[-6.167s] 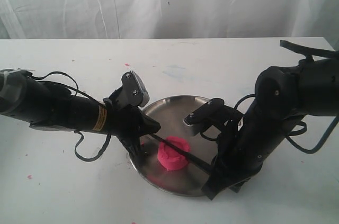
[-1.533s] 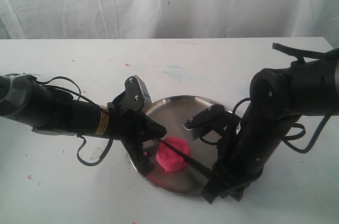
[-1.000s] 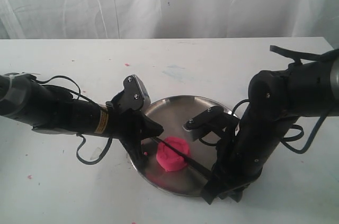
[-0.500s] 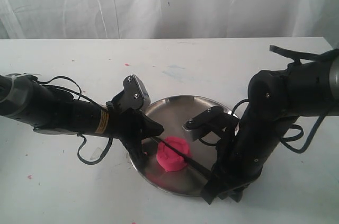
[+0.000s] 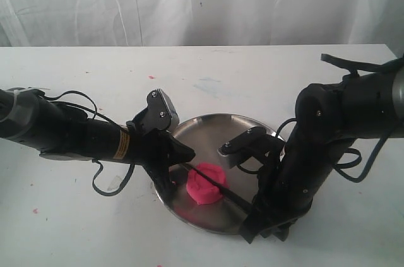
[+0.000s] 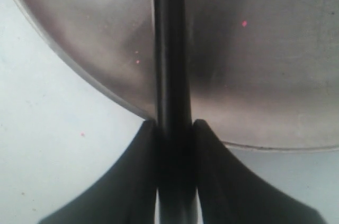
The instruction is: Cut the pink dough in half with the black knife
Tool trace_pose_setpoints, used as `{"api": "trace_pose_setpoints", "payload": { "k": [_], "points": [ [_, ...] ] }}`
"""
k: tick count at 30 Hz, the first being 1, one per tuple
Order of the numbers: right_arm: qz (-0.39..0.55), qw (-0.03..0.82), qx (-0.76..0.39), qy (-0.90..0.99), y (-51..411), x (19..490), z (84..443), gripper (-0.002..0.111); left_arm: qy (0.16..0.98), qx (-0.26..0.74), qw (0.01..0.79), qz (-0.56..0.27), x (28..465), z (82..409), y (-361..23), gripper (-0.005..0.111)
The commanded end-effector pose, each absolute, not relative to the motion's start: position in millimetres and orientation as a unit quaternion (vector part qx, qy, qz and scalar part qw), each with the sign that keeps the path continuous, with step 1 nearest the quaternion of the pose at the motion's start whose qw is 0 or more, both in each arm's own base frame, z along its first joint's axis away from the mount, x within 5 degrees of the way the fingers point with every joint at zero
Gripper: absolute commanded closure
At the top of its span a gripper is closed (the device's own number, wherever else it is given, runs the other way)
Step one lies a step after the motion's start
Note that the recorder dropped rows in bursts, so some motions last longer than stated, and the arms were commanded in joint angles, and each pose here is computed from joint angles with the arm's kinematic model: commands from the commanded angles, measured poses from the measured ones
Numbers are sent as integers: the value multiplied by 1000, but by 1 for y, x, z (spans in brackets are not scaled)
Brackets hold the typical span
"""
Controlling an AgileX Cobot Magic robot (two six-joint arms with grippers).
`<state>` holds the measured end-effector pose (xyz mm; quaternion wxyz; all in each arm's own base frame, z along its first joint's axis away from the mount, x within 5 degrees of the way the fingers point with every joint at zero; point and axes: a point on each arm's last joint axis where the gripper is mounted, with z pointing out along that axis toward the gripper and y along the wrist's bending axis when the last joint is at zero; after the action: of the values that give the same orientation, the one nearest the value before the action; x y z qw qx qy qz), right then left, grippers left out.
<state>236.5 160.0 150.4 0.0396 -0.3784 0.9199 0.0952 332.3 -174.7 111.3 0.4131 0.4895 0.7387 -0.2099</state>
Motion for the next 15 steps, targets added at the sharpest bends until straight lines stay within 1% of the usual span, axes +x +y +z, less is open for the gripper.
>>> {"api": "trace_pose_setpoints", "payload": {
  "k": [1,11,15],
  "points": [
    [94,30,-377,921,160,236,143,91,748,511,378,-191,327,95,-172,107],
    [93,38,-371,923,163,241,148,89,748,511,378,-191,327,95,-172,107],
    [90,34,-374,922,162,241,148,82,748,511,378,-191,327,95,-172,107]
  ]
}}
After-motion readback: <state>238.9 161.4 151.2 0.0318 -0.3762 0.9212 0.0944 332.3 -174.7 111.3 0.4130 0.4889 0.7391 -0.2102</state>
